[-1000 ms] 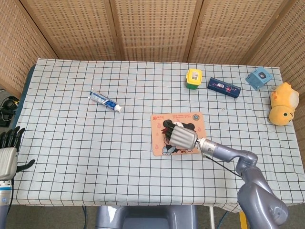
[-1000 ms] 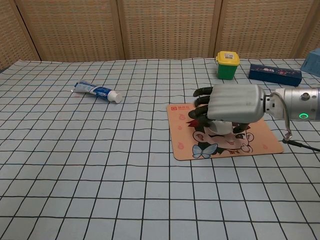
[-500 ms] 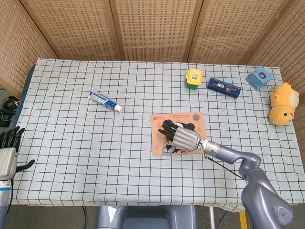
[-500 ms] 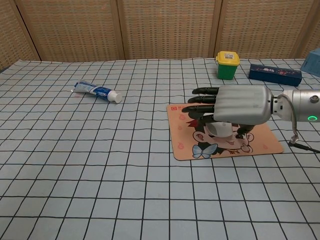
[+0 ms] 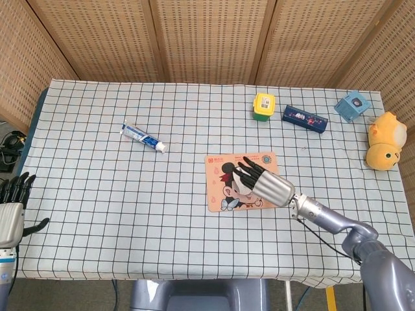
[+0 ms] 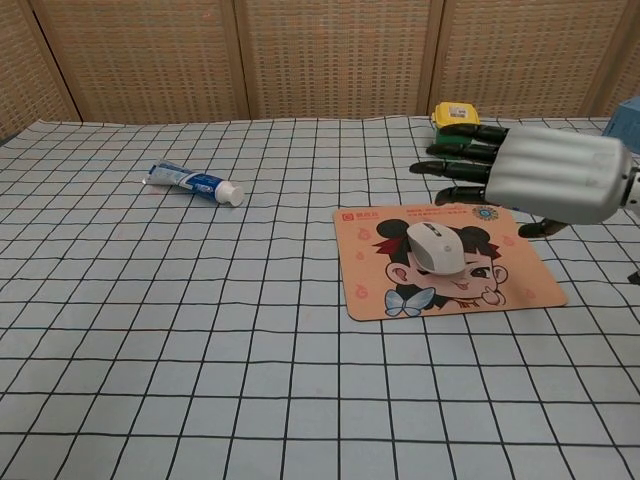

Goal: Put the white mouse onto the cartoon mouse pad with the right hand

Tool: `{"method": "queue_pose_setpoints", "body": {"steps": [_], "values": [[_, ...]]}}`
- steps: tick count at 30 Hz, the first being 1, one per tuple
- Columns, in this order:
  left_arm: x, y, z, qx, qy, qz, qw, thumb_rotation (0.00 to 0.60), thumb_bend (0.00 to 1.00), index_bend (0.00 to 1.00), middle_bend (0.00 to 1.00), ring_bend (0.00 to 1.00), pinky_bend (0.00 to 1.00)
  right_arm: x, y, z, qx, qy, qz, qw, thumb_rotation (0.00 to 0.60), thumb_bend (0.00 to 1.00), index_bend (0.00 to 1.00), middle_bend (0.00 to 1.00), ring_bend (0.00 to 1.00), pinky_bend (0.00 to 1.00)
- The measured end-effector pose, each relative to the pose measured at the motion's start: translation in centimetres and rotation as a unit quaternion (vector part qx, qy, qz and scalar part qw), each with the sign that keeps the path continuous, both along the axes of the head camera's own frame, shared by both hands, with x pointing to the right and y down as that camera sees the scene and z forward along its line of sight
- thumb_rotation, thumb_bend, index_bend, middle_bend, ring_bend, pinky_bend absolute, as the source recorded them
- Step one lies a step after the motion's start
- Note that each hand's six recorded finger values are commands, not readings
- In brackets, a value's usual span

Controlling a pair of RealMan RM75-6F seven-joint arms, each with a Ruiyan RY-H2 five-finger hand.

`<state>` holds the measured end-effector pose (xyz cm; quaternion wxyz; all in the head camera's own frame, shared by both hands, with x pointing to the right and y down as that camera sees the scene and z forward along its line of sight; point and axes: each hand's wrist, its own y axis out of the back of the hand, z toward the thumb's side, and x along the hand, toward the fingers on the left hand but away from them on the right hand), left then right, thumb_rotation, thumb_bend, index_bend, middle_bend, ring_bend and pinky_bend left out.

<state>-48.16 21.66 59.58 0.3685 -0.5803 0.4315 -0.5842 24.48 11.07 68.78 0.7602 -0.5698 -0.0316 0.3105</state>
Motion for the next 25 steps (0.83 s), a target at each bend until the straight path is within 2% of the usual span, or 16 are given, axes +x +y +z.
{"method": "queue_pose_setpoints", "body": {"steps": [2,5,8,12,15,18,25], "values": [[0.1,0.0,-0.2,0.003,0.002,0.001,1.0,0.6,0.04,0.0,0.0,0.0,0.0,1.2,-0.1,-0.9,0.005,-0.014,0.033,0.9993,0.6,0.17,0.26,0.0,0.0,0.0],[0.3,0.0,-0.3,0.009,0.008,0.005,0.9999,0.6,0.04,0.0,0.0,0.0,0.0,3.2,0.3,-2.3,0.004,-0.048,0.106,0.9932,0.6,0.16,0.24,0.0,0.0,0.0],[0.5,0.0,-0.2,0.012,0.015,0.007,0.9998,0.6,0.04,0.0,0.0,0.0,0.0,5.3,1.2,-3.3,-0.008,-0.082,0.185,0.9792,0.6,0.16,0.21,0.0,0.0,0.0],[0.5,0.1,0.0,0.018,0.02,0.01,0.9996,0.6,0.04,0.0,0.0,0.0,0.0,8.5,3.1,-4.1,-0.033,-0.12,0.294,0.9477,0.6,0.15,0.19,0.0,0.0,0.0],[0.7,0.2,0.0,0.022,0.023,0.015,0.9994,0.6,0.04,0.0,0.0,0.0,0.0,11.4,5.2,-4.7,-0.058,-0.155,0.384,0.9084,0.6,0.15,0.18,0.0,0.0,0.0],[0.9,0.2,-0.1,0.023,0.024,0.019,0.9993,0.6,0.04,0.0,0.0,0.0,0.0,13.3,6.8,-5.3,-0.072,-0.178,0.437,0.8789,0.6,0.15,0.17,0.0,0.0,0.0],[1.0,0.7,0.1,0.017,0.021,0.024,0.9994,0.6,0.04,0.0,0.0,0.0,0.0,15.3,8.8,-6.0,-0.081,-0.204,0.486,0.846,0.6,0.15,0.17,0.0,0.0,0.0]]}}
